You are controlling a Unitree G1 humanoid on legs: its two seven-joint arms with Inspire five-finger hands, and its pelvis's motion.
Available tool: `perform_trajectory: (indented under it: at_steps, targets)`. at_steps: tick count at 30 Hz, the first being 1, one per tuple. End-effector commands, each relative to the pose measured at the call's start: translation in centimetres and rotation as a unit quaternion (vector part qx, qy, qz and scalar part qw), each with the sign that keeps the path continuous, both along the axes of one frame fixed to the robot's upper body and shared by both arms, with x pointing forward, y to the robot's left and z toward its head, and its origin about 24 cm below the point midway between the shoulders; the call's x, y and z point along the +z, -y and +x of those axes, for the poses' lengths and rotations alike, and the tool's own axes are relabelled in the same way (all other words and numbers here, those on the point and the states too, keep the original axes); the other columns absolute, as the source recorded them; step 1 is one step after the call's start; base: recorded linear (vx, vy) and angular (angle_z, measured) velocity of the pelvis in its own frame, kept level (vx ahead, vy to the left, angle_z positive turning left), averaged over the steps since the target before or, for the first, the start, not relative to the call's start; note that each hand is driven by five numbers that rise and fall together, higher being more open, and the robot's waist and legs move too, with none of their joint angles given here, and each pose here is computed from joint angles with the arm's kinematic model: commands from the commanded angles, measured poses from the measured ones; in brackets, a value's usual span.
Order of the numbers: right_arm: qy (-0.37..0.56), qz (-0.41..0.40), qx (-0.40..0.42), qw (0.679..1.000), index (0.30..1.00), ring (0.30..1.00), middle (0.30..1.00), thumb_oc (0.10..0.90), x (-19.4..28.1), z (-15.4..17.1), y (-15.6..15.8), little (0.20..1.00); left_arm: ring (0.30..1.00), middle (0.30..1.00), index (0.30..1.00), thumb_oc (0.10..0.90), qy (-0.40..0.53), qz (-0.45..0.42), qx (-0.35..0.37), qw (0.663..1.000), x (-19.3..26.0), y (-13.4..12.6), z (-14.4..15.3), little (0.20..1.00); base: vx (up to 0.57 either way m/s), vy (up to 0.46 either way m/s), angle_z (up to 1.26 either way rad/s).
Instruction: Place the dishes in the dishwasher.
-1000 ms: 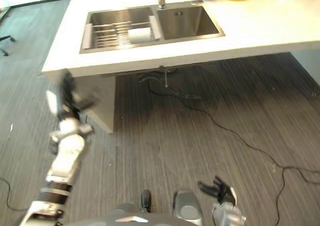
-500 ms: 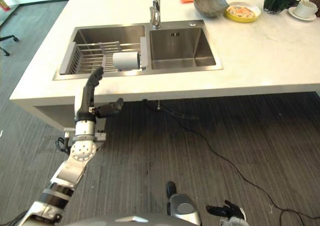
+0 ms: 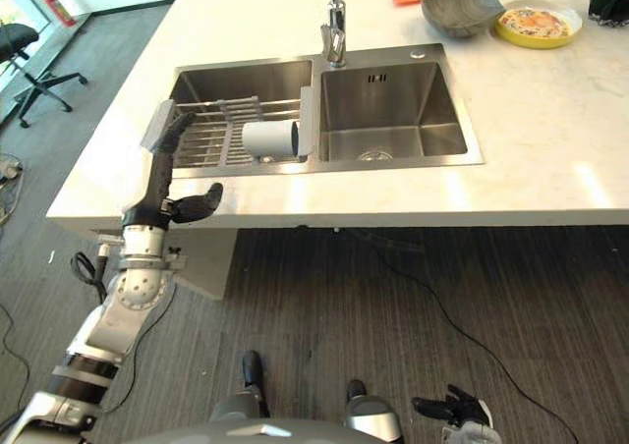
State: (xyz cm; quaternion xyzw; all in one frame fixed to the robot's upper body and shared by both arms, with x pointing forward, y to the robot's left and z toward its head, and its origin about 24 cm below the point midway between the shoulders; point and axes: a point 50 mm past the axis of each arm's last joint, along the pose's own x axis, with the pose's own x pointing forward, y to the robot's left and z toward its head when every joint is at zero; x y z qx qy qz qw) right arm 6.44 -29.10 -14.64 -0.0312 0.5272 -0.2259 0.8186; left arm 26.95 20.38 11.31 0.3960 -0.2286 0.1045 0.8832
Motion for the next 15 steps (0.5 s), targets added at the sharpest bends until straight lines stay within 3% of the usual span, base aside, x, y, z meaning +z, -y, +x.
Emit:
perform_trajectory:
  at_steps: [1,4,9,15]
  targets:
    - [-0.034,0.009,-0.022,0.999,0.900,0.900,0.900,0.800,-0.8,-2.5,-1.0,0.900,0.900,0.900,0.900,0.800,0.162,0.067,-0.068,0.982,6.9,1.8,-0.4,0.900,0.14,0.149,0.24]
    - [-0.032,0.023,-0.005,0.999,0.900,0.900,0.900,0.800,-1.0,-1.9,-1.7,0.900,0.900,0.900,0.900,0.800,0.159,0.100,-0.095,0.978,7.5,2.3,-0.4,0.900,0.13,0.165,0.16]
    - [0.025,0.037,0.047,0.998,0.900,0.900,0.900,0.800,-0.5,2.1,-3.0,0.900,0.900,0.900,0.900,0.800,0.186,0.181,-0.158,0.953,9.6,4.6,-0.2,0.900,0.03,0.205,0.07]
    - [-0.008,0.034,0.087,0.996,0.900,0.900,0.900,0.800,-0.8,1.7,-3.1,0.900,0.900,0.900,0.900,0.800,0.171,0.174,-0.193,0.950,9.8,5.5,-0.4,0.900,0.09,-0.040,-0.02]
